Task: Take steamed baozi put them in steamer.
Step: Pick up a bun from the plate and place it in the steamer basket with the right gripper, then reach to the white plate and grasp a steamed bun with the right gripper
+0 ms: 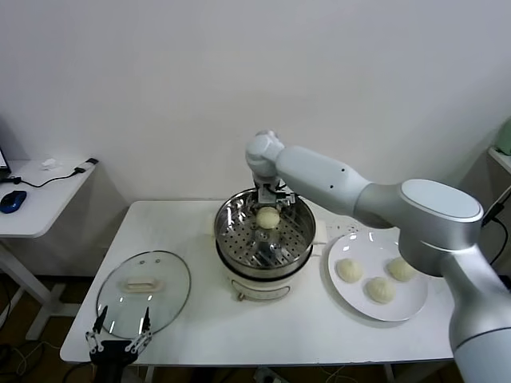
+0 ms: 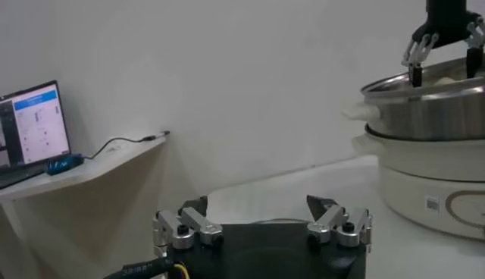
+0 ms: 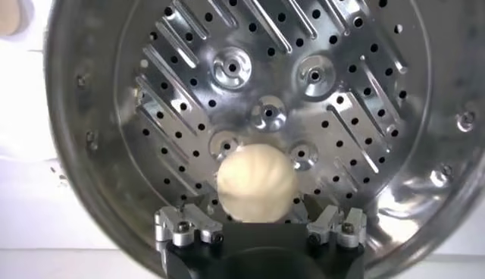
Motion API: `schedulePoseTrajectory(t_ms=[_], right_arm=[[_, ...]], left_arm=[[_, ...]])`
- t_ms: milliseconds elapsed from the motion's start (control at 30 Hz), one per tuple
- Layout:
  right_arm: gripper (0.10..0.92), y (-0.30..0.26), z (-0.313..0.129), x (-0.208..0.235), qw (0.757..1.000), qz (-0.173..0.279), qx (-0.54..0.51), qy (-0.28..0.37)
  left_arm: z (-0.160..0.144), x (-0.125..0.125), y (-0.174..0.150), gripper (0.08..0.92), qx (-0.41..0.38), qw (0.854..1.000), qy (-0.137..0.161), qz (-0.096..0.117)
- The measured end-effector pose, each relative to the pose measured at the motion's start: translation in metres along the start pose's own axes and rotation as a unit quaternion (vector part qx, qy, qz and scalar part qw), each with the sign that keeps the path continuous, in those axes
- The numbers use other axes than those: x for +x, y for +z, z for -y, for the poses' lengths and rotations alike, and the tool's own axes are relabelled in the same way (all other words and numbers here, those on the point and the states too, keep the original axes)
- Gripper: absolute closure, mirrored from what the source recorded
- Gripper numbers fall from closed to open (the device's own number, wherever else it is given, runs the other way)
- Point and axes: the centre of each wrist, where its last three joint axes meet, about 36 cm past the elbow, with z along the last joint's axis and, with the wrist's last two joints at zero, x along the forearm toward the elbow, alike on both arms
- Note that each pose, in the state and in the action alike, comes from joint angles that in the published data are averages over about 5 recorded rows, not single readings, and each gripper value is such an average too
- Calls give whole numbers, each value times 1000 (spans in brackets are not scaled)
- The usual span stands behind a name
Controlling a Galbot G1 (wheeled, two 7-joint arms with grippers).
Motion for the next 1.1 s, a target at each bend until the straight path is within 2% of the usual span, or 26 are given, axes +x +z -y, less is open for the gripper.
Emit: schedulePoseTrajectory(t_ms=[233, 400, 533, 700, 833, 967, 1100], right_arm=[[200, 22, -62, 53, 997, -8, -69, 26], [200, 26, -130, 72, 979, -1, -194, 60], [200, 18, -188, 70, 939, 16, -333, 82], [200, 0, -254, 55, 865, 41, -491, 89], [200, -16, -293, 32, 816, 65, -571, 71], [200, -33, -315, 3, 784, 91, -613, 39], [200, -47, -327, -25, 764, 109, -636, 9]], left_arm=[[0, 2, -2, 177, -1, 1000, 1, 2], [-2, 1, -5, 177, 0, 1000, -2, 7], [-4, 0, -6, 177, 1, 1000, -4, 8], [-4, 0, -7, 177, 0, 1000, -4, 8], [-4, 0, -7, 177, -1, 1000, -4, 8], [-4, 2, -6, 177, -1, 1000, -4, 6], [-4, 3, -4, 177, -1, 1000, -4, 4]])
